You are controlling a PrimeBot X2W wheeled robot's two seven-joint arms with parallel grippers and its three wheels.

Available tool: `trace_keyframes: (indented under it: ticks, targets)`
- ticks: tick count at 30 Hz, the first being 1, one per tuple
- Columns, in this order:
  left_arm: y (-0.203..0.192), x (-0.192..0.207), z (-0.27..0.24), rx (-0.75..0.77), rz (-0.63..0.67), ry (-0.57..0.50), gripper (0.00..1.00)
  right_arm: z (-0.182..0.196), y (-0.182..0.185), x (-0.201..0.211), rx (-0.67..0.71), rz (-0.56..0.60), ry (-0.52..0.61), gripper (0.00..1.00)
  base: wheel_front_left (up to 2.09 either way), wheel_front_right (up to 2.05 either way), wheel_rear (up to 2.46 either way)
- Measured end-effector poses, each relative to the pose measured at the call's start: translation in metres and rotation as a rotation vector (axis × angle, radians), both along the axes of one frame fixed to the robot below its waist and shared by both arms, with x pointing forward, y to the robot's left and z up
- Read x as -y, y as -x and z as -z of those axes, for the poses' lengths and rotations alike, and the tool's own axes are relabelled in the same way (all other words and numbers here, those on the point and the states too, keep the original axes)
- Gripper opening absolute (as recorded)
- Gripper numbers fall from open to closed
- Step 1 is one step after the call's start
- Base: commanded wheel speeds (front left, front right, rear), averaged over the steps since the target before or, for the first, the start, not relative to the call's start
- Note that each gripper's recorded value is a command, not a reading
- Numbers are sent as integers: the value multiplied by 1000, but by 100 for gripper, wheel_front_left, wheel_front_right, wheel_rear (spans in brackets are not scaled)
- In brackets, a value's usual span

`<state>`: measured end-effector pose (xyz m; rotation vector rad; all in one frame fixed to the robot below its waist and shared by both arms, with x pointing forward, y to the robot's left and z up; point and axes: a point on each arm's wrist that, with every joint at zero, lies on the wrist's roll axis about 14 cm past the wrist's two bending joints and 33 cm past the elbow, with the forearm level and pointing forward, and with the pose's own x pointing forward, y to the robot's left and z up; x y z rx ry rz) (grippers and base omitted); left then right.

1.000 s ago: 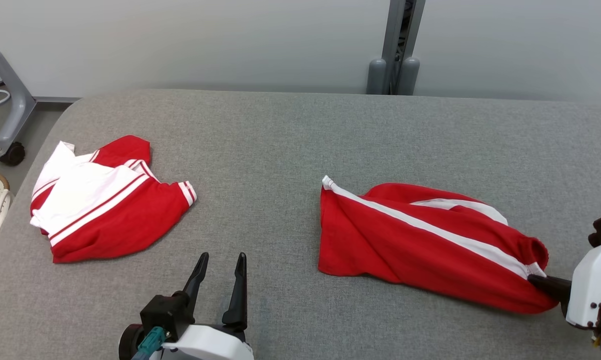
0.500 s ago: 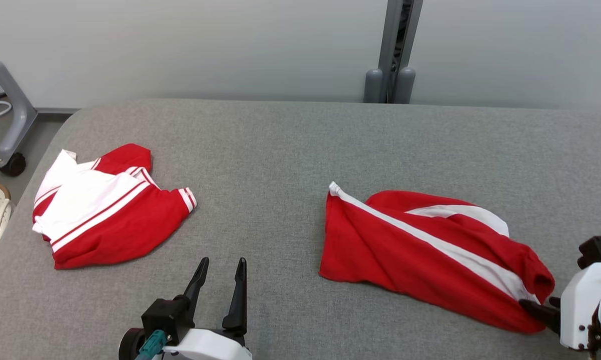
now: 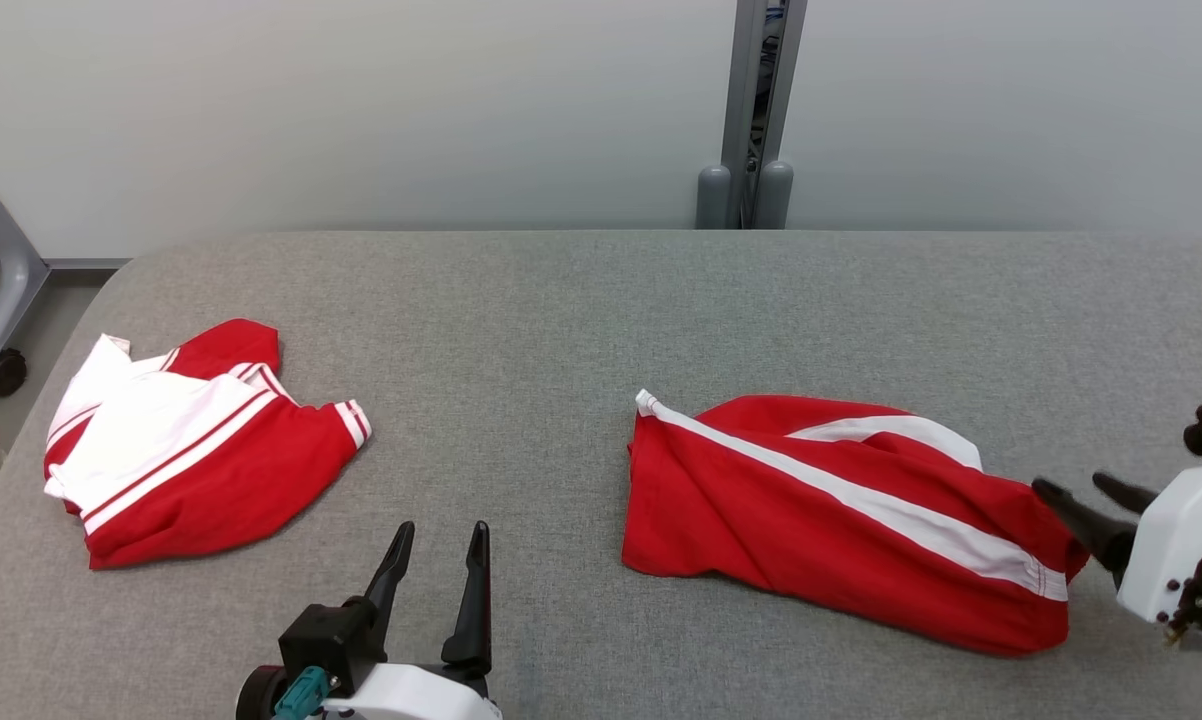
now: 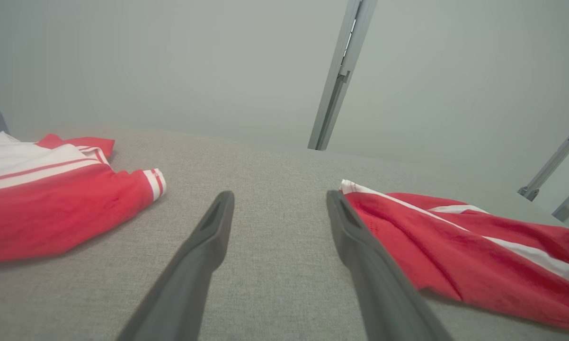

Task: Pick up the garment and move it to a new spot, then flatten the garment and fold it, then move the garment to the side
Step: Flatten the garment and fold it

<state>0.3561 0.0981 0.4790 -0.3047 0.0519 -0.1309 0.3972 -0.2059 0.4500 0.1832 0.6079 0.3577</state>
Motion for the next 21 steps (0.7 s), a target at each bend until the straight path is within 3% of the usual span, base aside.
trace_keyframes:
  ticks: [11,21]
  targets:
    - [-4,-2,-2,7,-8,3,100,-61,-32,11,346,12,48,100,0,0,0]
    - [-12,-1,-11,32,-8,11,100,-80,-37,4,539,78,35,100,0,0,0]
